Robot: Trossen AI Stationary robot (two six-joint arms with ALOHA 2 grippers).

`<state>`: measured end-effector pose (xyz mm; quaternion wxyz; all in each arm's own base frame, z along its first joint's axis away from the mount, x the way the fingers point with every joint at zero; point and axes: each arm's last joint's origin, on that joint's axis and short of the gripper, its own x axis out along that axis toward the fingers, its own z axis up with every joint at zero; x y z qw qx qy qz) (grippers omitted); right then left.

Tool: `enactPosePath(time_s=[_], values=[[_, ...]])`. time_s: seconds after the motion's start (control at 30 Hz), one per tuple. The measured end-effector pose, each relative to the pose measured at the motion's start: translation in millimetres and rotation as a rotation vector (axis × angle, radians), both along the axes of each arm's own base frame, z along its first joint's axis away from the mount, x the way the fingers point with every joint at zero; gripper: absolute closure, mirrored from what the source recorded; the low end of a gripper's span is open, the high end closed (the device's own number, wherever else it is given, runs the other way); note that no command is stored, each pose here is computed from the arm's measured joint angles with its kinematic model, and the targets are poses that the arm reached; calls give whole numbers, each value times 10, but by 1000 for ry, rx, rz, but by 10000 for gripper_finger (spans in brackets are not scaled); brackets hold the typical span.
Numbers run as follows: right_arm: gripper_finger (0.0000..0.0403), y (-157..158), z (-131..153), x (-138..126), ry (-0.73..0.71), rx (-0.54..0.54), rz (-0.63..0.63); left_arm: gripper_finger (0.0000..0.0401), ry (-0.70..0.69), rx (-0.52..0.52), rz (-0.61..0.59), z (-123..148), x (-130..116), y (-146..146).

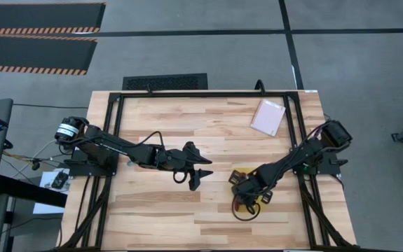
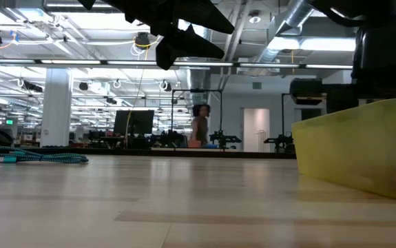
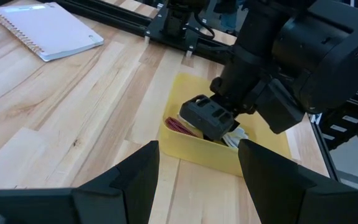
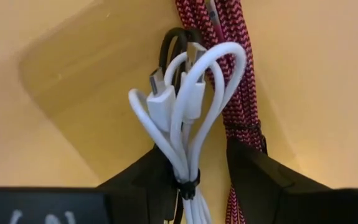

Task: Pick and place USB-C Cables
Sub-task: Put the white charger cable into the yellow bin, then put the black blue cable charger into the yellow bin

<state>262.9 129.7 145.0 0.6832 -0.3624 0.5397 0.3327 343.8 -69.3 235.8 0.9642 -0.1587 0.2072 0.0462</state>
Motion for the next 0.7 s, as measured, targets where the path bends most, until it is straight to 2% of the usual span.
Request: enactPosePath(time_s=[0.2, 0.37, 0.7], values=[[227, 58, 173, 107, -21, 18, 3, 193, 0, 0, 0, 0, 0, 1], [223, 54, 231, 97, 17, -1, -2, 193, 0, 0, 0, 0, 0, 0], [225, 34, 341, 78, 77, -45, -91, 193, 0, 0, -1, 0, 0, 0]])
